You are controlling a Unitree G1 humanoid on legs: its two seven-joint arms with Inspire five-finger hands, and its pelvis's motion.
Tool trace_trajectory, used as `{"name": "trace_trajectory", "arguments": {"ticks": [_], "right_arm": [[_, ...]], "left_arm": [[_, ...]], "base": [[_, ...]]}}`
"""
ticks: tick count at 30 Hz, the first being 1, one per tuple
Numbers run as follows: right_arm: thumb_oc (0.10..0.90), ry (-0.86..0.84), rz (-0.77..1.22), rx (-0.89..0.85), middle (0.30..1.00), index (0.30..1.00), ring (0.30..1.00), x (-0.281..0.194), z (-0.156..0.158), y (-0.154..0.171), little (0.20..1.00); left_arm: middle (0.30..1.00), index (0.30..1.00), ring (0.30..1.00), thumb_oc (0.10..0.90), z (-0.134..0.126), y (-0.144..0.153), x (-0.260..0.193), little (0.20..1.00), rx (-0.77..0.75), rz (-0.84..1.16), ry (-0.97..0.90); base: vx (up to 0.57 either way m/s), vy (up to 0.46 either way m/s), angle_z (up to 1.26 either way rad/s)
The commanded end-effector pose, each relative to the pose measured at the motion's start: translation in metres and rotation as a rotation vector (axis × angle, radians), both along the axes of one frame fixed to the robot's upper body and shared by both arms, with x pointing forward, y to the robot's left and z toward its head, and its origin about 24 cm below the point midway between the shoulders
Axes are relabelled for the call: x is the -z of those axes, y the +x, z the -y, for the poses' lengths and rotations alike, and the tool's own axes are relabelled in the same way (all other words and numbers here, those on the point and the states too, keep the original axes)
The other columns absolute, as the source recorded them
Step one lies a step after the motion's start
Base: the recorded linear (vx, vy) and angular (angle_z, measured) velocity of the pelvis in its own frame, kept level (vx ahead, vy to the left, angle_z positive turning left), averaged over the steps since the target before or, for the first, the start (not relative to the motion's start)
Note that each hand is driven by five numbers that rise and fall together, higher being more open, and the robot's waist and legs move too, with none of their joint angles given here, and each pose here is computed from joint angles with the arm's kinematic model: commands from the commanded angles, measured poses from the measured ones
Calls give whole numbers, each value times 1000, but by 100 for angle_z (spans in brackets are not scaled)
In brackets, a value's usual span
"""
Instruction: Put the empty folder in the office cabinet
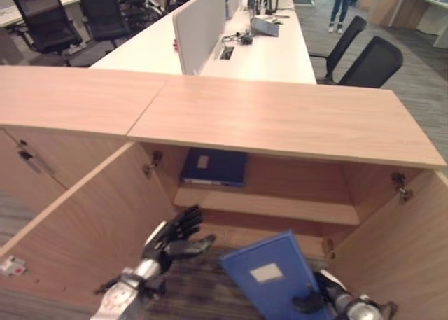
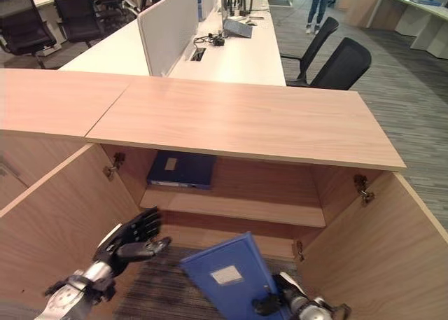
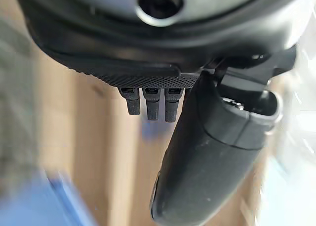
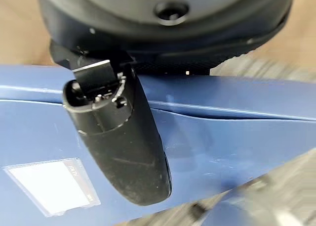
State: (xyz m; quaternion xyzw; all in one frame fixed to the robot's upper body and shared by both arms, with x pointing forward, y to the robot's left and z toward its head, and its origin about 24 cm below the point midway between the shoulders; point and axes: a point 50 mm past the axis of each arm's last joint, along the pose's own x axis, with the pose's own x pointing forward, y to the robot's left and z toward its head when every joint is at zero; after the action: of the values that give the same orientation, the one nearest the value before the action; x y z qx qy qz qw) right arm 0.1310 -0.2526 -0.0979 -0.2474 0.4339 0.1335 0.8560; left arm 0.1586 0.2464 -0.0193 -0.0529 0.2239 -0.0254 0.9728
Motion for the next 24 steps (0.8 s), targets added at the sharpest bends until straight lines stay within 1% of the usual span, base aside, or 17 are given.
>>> {"name": "trace_trajectory", "arguments": {"ticks": [1,4,6,10,12,13,16,20,21,22,23,24], "right_arm": [[400,27,221,-26,300,300,300,-28,-9,49,300],[400,21,256,23,300,300,300,-30,-8,56,300],[400,43,283,47,300,300,300,-35,-10,61,300],[400,77,306,76,300,300,300,-39,-13,65,300],[400,123,320,108,300,300,300,-40,-18,69,300],[400,153,310,114,300,300,300,-38,-22,67,300],[400,209,289,138,300,300,300,-33,-31,63,300],[400,240,250,142,300,300,300,-24,-43,61,300],[400,242,239,140,300,300,300,-21,-46,60,300],[400,242,239,140,300,300,300,-21,-45,60,300],[400,247,222,134,300,300,300,-18,-50,60,300],[400,247,223,134,300,300,300,-18,-50,60,300]], "left_arm": [[900,900,900,800,15,29,-18,900,-20,152,-176],[900,900,900,800,15,26,-6,900,-93,114,-219],[900,900,900,800,10,16,4,900,-139,60,-210],[900,900,900,800,6,3,22,900,-182,-36,-151],[900,900,900,800,4,1,28,900,-187,-71,-110],[900,900,900,800,5,-5,35,900,-195,-107,-104],[900,900,900,800,0,-19,54,900,-211,-215,-27],[900,900,900,800,-8,-42,85,900,-271,-390,42],[900,900,900,800,-11,-49,92,900,-269,-441,79],[900,900,900,800,-11,-49,92,900,-269,-441,79],[900,900,900,800,-19,-62,105,900,-227,-545,193],[900,900,900,800,-19,-62,105,900,-227,-545,193]], "base": [[-91,-120,13],[-59,-65,15],[79,-18,18],[123,42,-8],[145,61,-12],[201,70,-38],[202,92,-42],[199,124,-29],[143,96,-57],[187,147,-23],[108,100,3],[194,225,0]]}}
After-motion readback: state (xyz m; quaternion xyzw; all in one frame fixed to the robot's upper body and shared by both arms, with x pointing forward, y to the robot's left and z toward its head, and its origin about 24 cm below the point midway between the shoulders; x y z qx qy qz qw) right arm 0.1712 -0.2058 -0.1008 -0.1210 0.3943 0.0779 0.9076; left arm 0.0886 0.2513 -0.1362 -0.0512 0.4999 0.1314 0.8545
